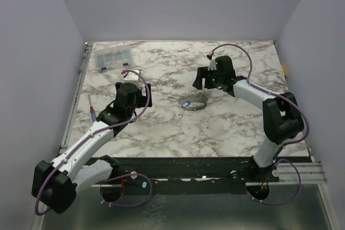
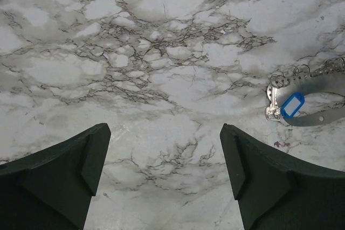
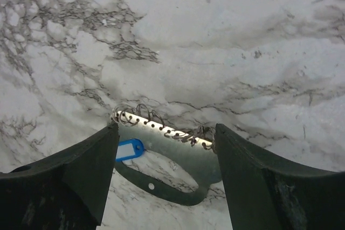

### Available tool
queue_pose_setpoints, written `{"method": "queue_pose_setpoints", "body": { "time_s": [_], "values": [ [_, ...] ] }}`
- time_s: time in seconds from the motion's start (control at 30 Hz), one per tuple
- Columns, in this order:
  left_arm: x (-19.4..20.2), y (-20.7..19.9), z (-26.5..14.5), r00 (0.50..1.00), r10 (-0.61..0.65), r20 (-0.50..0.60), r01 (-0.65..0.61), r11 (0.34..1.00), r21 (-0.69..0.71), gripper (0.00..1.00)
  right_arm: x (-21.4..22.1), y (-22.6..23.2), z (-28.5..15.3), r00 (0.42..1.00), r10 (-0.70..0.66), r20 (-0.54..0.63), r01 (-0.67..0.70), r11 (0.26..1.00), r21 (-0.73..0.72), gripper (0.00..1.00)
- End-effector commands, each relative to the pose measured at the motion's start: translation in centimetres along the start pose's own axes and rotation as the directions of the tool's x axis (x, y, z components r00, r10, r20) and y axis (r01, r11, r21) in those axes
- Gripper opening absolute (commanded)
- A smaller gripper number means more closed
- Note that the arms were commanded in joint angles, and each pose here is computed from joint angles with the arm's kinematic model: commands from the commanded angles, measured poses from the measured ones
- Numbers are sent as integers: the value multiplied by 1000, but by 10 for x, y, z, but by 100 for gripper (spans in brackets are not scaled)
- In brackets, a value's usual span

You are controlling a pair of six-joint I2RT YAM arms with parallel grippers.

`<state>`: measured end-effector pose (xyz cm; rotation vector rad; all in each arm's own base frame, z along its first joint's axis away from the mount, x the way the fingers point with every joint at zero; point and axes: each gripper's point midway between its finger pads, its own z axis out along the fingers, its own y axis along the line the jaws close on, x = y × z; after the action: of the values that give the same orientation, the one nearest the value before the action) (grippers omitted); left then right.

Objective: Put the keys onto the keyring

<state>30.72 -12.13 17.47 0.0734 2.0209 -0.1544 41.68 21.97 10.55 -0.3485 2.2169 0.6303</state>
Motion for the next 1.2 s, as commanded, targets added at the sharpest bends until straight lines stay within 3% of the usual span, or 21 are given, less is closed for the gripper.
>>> {"method": "queue_pose_setpoints", "body": {
  "time_s": [0.0,0.23,0.3,0.57,1.17],
  "values": [
    [-2,-6,-1,1000,-12,10,12,999,35,92,30,-36,-5,976,209,-63,-185,944,272,75],
    [-3,-9,-1,1000,-18,17,17,999,50,90,48,-45,-18,967,230,-109,-181,922,343,70],
    [-3,-10,-1,1000,-18,16,18,998,52,89,55,-47,-18,967,220,-127,-165,924,345,64],
    [-1,-9,0,1000,-19,13,18,999,50,88,69,-75,-18,982,60,-181,19,913,408,51],
    [0,-8,1,1000,-15,12,14,999,46,88,83,-84,8,973,-23,-229,107,926,362,42]
  ]
}}
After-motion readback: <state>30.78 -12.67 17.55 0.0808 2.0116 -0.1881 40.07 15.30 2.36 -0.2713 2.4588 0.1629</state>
